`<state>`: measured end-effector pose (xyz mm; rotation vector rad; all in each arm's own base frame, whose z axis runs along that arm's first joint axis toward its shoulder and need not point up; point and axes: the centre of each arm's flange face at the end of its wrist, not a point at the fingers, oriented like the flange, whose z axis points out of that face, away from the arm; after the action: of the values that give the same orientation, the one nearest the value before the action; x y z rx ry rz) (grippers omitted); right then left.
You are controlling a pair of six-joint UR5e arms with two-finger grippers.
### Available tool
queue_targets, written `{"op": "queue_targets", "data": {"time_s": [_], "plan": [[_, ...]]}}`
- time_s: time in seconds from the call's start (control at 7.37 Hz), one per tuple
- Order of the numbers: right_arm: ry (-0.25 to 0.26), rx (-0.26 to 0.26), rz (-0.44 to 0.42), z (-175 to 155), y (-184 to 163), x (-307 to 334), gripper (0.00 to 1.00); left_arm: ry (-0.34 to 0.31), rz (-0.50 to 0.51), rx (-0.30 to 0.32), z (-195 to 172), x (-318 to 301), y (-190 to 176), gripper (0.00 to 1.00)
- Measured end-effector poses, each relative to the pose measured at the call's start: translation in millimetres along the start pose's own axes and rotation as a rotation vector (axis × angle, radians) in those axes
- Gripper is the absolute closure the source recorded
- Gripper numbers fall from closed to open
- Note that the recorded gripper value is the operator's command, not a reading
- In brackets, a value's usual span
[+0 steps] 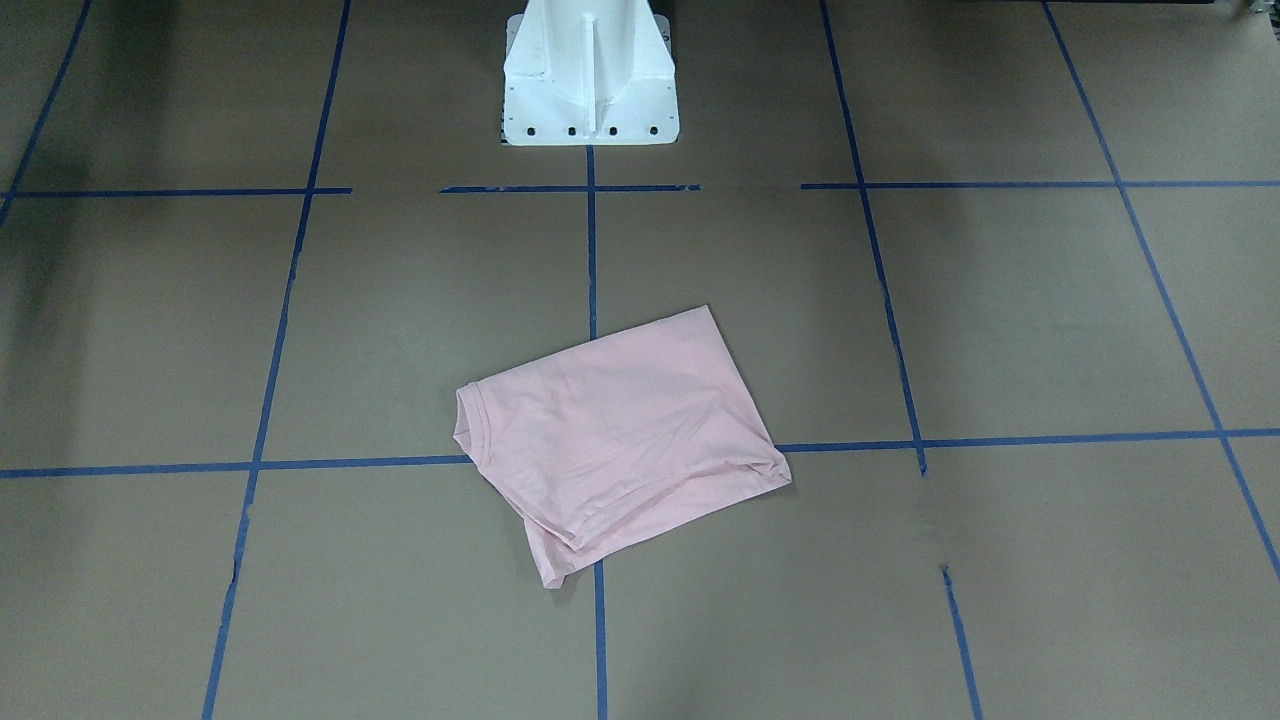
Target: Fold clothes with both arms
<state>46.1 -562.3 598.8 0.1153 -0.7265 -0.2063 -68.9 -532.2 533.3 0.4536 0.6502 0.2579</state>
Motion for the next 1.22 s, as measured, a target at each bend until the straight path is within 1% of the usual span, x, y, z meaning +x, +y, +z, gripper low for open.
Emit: {"op": "queue_targets", "data": {"time_s": [0.14, 0.27, 0.41, 0.54, 0.81, 0.95, 1.22], "plan": [[0.012, 0.008, 0.007, -5, 13, 2, 0.00, 0.002, -0.011, 0.016, -4, -11, 23, 0.00], [0.017, 0.003, 0.018, -2, 28, 5, 0.00, 0.001, -0.044, -0.008, 4, -21, 56, 0.00], [0.012, -0.010, 0.039, 4, 44, 12, 0.00, -0.007, -0.075, -0.042, 14, -29, 83, 0.00], [-0.005, -0.019, 0.066, 10, 60, 19, 0.00, -0.013, -0.109, -0.083, 21, -35, 99, 0.00], [-0.041, -0.040, 0.110, 23, 86, 31, 0.00, 0.001, -0.198, -0.194, 27, -38, 113, 0.00], [-0.058, -0.049, 0.131, 28, 97, 36, 0.00, 0.008, -0.224, -0.228, 29, -37, 117, 0.00], [-0.090, -0.055, 0.156, 34, 112, 41, 0.00, 0.013, -0.237, -0.247, 30, -36, 118, 0.00]]}}
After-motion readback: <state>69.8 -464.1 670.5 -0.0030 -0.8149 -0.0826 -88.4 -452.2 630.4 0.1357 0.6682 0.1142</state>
